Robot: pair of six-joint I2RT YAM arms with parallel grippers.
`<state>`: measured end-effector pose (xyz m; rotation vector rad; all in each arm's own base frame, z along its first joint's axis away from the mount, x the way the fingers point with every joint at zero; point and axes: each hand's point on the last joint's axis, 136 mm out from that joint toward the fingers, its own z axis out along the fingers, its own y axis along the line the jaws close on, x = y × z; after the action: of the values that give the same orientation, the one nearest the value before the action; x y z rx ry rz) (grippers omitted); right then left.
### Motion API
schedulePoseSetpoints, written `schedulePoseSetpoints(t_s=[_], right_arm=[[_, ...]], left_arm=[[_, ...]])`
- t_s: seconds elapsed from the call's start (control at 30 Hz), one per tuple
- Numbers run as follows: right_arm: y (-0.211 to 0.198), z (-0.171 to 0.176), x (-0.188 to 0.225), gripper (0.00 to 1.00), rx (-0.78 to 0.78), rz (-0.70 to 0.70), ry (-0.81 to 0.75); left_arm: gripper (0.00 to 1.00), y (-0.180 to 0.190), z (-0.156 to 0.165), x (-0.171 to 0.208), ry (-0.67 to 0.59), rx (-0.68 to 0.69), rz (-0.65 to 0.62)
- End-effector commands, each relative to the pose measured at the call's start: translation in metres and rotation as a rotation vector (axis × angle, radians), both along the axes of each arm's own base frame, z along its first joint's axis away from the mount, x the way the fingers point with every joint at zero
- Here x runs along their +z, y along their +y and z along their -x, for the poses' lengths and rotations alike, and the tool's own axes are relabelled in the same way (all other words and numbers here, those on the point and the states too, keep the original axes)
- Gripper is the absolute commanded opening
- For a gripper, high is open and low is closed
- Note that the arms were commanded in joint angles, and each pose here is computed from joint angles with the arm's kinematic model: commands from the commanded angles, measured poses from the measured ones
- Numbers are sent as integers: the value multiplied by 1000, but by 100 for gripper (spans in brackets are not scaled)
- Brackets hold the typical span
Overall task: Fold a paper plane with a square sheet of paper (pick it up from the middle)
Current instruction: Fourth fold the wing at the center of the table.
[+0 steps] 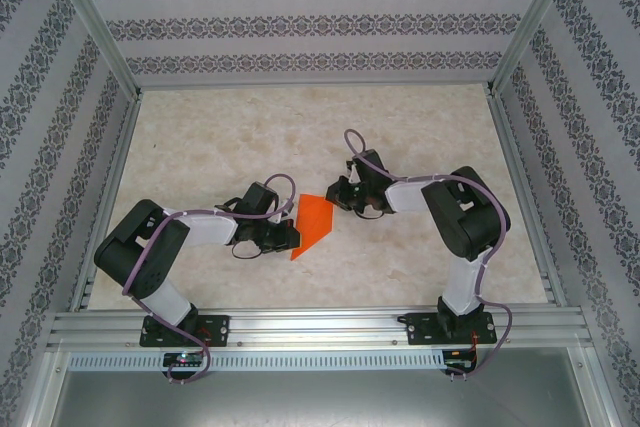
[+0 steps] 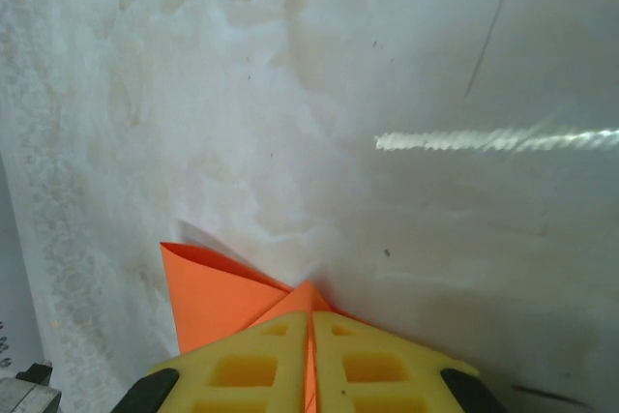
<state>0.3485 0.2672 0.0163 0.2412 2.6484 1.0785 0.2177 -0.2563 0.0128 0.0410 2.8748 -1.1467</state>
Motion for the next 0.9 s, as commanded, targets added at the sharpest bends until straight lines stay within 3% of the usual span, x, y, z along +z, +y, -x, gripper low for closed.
schedulePoseSetpoints(t_s=[0.0,0.27,0.47,0.87], right_arm=[[-22,-18,-1,11,-37,81,-39],[-24,-28,40,14,-1,100,-96],[-24,-10,67,19,-5,83,-136],[-19,52,51,29,-16,105,-103]], left_arm=[[3,51,41,-57,149,16,-271],[4,50,40,-53,141,0,-267],[6,39,32,-36,115,-5,-218],[18,13,-5,34,-18,10,-115]])
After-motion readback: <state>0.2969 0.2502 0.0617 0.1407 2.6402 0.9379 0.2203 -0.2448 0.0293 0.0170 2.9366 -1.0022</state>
